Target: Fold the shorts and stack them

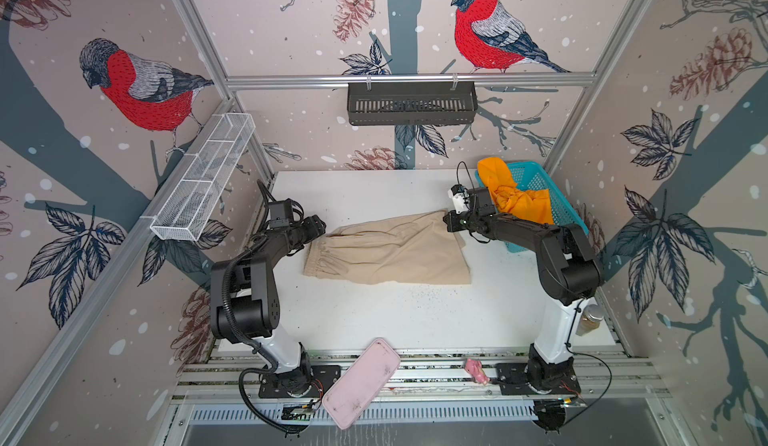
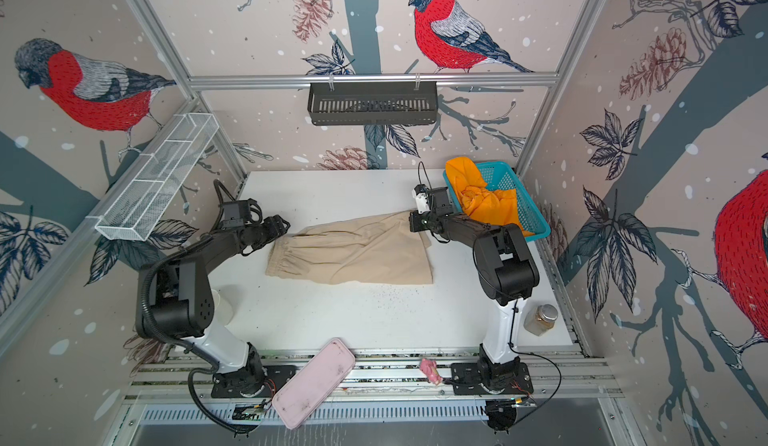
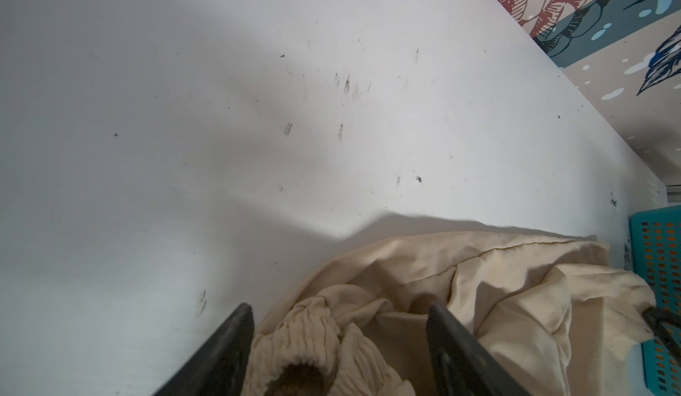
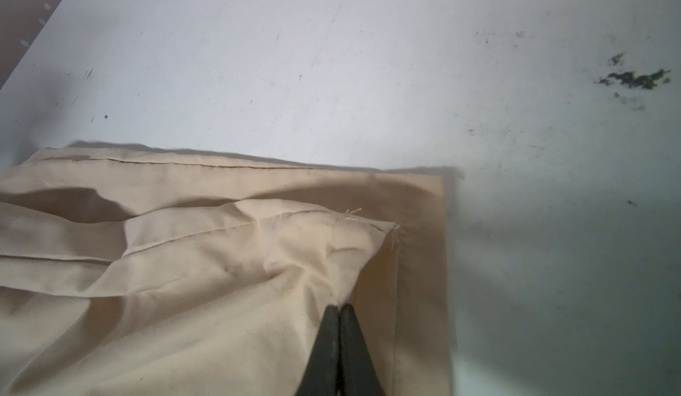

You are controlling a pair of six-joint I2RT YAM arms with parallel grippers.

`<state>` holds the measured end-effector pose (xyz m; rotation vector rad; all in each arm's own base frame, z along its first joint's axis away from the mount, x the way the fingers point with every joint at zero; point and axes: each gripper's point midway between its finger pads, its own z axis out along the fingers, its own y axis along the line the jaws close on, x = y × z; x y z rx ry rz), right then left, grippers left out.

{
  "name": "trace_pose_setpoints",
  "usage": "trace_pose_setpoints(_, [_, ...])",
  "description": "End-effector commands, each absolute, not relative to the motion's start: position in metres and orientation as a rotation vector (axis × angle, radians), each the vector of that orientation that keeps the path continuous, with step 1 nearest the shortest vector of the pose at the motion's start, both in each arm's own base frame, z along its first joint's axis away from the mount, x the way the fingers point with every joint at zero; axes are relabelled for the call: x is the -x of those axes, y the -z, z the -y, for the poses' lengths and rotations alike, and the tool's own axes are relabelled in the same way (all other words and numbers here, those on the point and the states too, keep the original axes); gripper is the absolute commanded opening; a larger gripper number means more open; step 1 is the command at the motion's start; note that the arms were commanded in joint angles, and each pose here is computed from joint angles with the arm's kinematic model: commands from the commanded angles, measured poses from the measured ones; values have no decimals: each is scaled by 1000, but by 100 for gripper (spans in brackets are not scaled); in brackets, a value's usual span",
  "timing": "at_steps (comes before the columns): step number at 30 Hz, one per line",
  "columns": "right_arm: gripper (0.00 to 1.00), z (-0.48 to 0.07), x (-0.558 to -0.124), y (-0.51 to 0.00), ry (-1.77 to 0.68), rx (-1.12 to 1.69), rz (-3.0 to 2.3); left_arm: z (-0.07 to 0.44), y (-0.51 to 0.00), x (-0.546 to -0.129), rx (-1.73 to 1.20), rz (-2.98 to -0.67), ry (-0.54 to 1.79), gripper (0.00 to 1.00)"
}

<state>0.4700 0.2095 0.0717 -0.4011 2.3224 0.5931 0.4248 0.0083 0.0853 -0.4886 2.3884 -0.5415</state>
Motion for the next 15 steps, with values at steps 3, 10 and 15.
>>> trace_pose_setpoints(3, [61,-209,-483,-66,-565,444,-2312,-2,-84,-429,464,-2370,599,74])
trace_pose_setpoints(10, [63,-209,-492,-51,-533,479,-2329,-2,-78,-427,465,-2389,593,71])
trace_pose_setpoints(15, [60,-212,-495,-50,-609,498,-2315,-1,-73,-427,470,-2397,601,67])
